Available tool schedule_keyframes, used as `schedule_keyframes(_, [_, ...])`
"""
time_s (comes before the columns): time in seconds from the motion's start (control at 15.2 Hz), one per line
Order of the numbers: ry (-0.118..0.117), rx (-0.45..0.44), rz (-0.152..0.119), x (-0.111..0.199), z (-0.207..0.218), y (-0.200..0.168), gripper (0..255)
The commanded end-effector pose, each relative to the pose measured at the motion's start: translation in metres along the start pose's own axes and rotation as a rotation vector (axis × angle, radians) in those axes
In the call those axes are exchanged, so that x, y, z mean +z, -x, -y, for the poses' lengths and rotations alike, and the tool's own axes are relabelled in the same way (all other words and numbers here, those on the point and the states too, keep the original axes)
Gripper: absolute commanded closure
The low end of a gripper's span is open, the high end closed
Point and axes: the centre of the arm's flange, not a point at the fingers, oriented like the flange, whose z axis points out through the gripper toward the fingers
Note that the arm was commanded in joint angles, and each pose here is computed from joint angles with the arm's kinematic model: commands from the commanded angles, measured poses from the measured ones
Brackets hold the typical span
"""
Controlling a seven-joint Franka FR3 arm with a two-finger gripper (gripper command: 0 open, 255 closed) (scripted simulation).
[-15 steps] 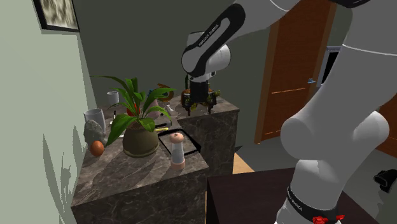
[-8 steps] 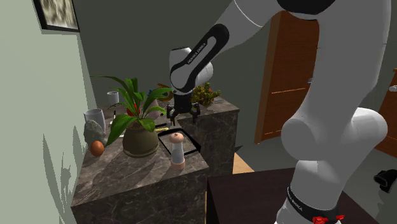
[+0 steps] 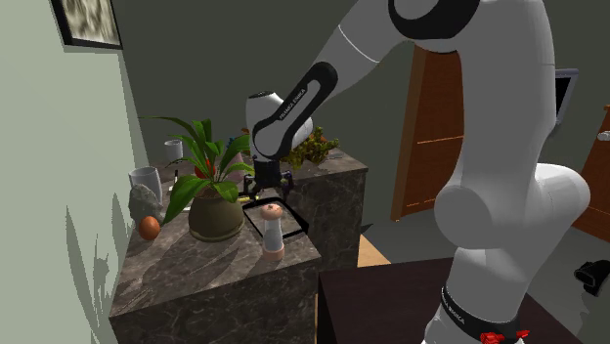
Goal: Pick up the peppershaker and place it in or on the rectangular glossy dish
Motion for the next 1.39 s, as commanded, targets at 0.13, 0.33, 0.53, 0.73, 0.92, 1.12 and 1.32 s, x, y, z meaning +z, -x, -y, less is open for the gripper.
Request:
schedule_keyframes(0.13, [0.0, 0.0, 0.0, 0.025, 0.001, 0.0, 0])
schedule_keyframes(0.33, [0.0, 0.0, 0.0, 0.025, 0.001, 0.0, 0])
schedule_keyframes(0.53, [0.0, 0.0, 0.0, 0.025, 0.001, 0.0, 0])
schedule_keyframes(0.73, [0.0, 0.0, 0.0, 0.025, 0.001, 0.0, 255])
schedule_keyframes(0.92, [0.0, 0.0, 0.0, 0.025, 0.001, 0.0, 255])
schedule_keyframes(1.12, [0.0, 0.0, 0.0, 0.025, 0.001, 0.0, 255])
schedule_keyframes(1.32, [0.0, 0.0, 0.0, 0.025, 0.001, 0.0, 255])
